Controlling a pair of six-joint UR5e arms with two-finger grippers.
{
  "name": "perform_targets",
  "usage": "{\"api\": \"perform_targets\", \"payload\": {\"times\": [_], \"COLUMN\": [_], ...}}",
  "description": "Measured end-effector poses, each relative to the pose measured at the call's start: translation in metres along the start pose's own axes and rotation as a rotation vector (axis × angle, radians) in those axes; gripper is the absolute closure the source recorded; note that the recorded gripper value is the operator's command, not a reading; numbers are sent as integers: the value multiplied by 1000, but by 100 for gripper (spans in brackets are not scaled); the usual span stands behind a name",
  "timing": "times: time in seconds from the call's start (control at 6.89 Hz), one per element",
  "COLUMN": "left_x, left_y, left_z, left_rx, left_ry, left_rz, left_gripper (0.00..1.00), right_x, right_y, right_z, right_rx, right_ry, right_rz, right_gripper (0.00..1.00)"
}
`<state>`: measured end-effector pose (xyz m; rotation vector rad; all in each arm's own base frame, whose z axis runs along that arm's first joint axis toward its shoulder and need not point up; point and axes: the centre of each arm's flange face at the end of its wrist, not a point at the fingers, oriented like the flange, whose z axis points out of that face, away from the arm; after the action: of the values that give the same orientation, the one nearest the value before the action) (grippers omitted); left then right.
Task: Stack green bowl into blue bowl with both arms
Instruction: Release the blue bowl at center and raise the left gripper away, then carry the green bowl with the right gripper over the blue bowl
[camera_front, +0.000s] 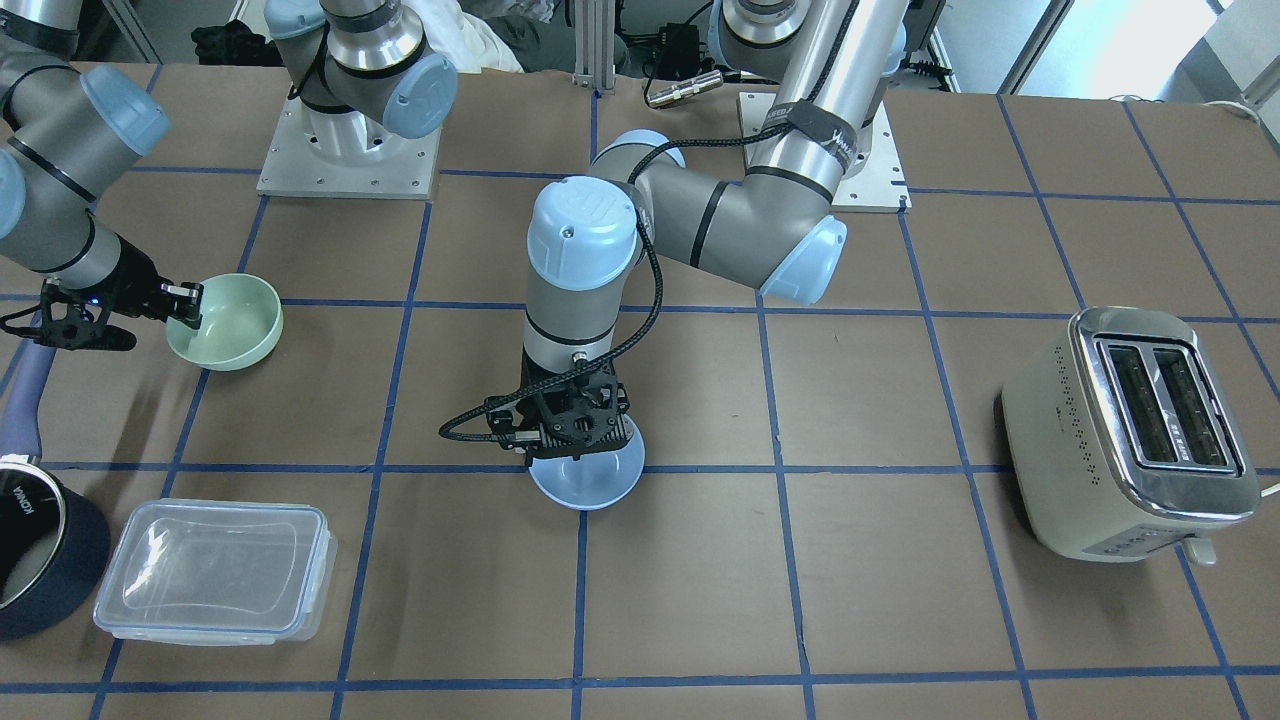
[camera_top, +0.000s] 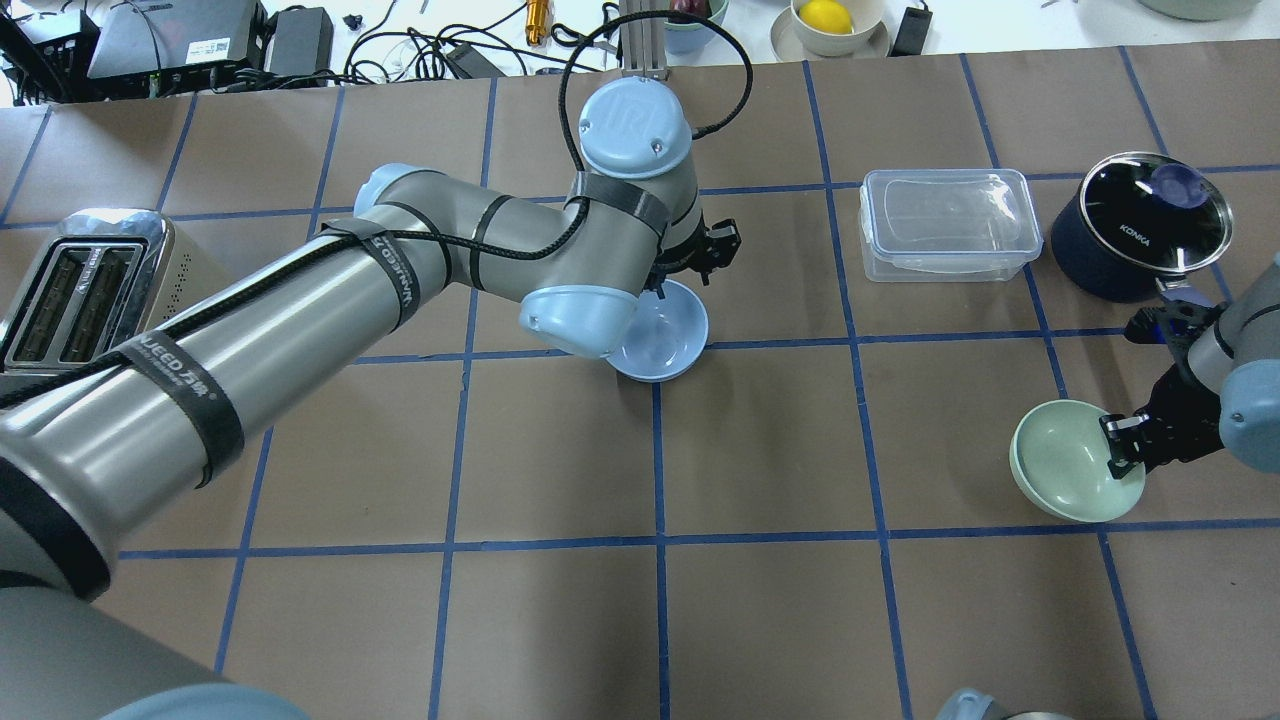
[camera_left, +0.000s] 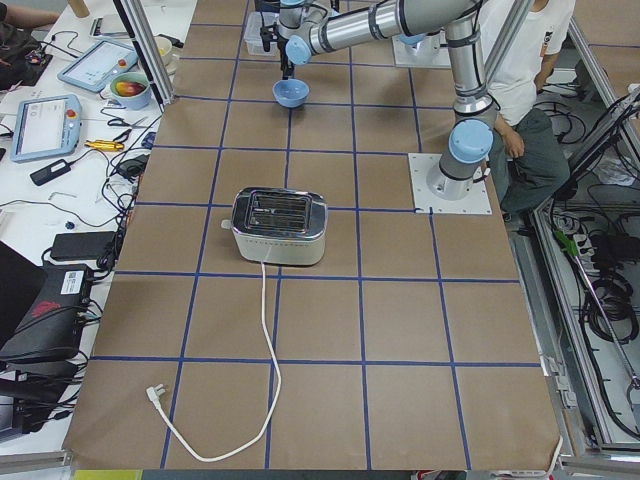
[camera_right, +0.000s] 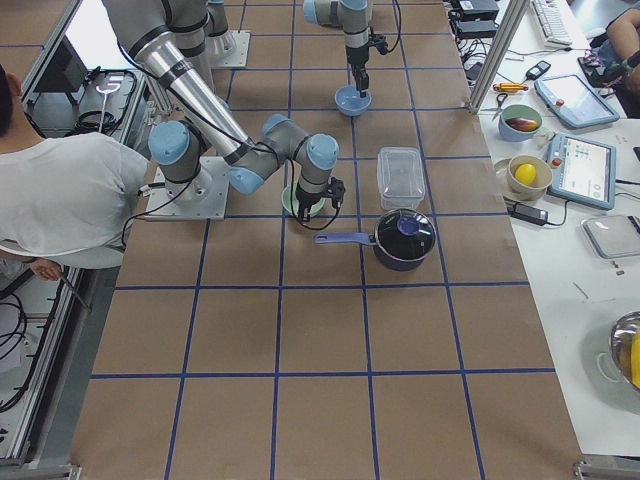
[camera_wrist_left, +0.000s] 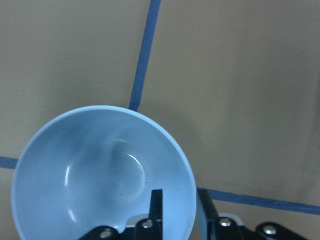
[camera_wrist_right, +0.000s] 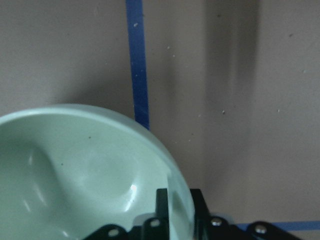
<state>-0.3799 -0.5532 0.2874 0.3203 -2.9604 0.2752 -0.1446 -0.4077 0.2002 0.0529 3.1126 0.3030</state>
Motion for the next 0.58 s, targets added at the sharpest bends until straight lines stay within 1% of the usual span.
{"api": "perform_targets", "payload": {"times": [0.15,0.29,0.44,0.58], "left_x": [-16,-44,-88,-141], "left_y": [-15,-32,-54,-67], "left_z": [-34,-72,-111,-149], "left_rx": [24,33,22,-21], "left_ry": [13,8,-17,-55], "left_rz": [17,27,59,98], "left_gripper": [0,0,0,0], "right_x": [2,0,-14,-43], "right_y": [-2,-9,-22,-40], "right_z": [-5,-17,-34,-57], "right_rx": [14,42,77,98], "right_ry": [4,3,-16,-57], "right_rz": [0,-7,-24,-46], "right_gripper": [100,100,100,100]}}
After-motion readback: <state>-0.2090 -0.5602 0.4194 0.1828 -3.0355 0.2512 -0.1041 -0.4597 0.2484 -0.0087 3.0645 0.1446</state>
